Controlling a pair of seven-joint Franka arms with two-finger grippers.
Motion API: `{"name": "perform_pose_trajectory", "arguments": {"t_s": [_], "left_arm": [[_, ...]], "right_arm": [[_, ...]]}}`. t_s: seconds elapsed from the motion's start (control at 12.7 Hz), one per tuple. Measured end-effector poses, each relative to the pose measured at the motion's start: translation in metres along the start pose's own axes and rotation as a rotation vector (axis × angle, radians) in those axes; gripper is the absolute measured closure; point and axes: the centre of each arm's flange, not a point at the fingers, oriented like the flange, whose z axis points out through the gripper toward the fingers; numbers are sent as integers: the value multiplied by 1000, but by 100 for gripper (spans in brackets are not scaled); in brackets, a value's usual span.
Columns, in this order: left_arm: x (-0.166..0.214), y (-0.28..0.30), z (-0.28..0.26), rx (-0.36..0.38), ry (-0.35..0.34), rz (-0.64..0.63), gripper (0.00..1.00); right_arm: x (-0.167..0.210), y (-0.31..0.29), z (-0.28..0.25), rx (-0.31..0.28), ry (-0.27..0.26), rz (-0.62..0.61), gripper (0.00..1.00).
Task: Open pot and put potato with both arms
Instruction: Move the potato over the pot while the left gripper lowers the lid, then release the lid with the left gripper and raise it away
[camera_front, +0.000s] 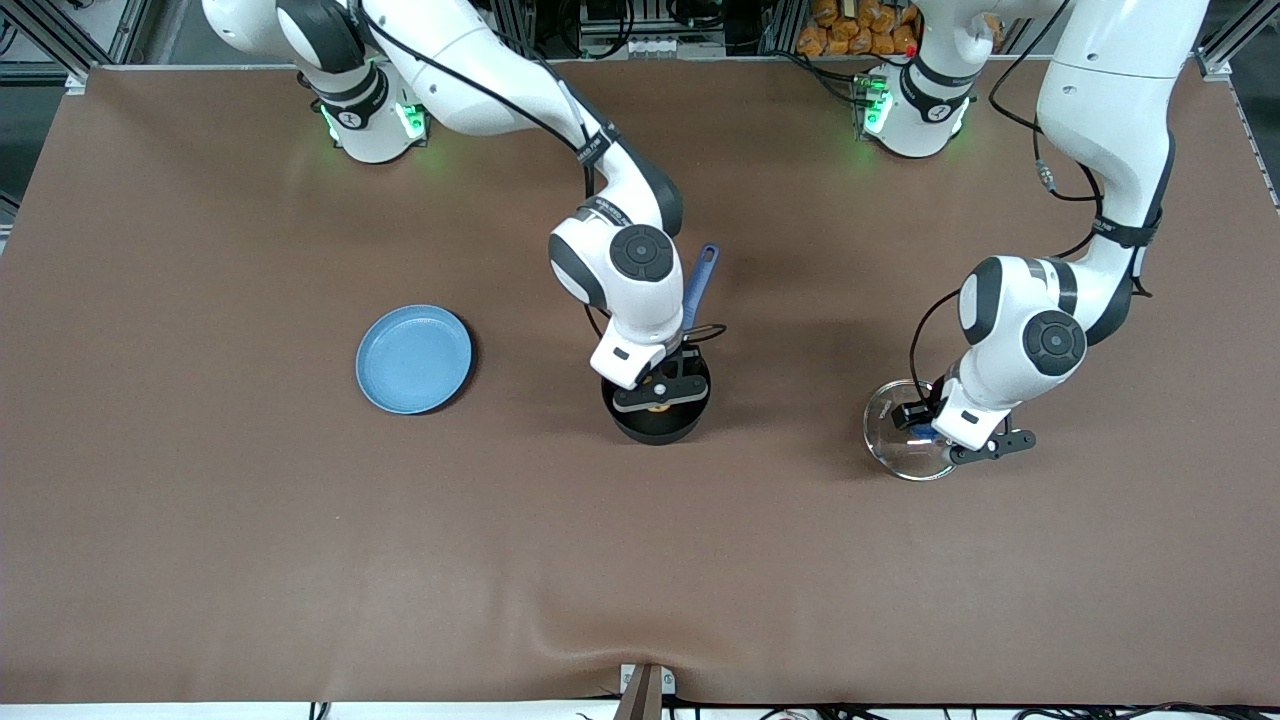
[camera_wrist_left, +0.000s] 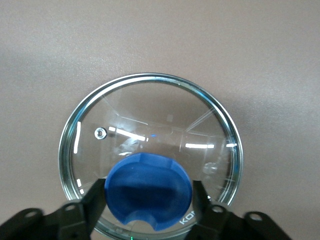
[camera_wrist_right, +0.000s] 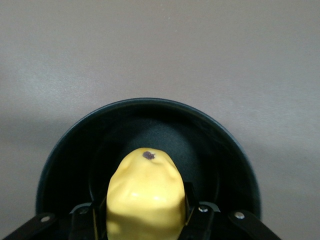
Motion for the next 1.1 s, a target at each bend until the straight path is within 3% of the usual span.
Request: {"name": "perform_pose_trajectory", "arguments": {"t_s": [0.16,0.32,0.63,0.79,1.1], "left_arm": [[6,2,-20,-12,34,0,0],[15,6,-63,-25,71,1,0],[30,12,-200,-17,43,3,0],[24,11,-263,-8,15,5,0],[5,-4,-351,-11,29,-8,0]], "right_arm": [[-3,-1,14,-3,-1,-3,40],[-4,0,19,-7,-5,-2,40],[-5,0,26,-9,-6,-2,40],[-6,0,30,-8,-4,1,40],[-6,0,30,-7,-2,31,40]]}}
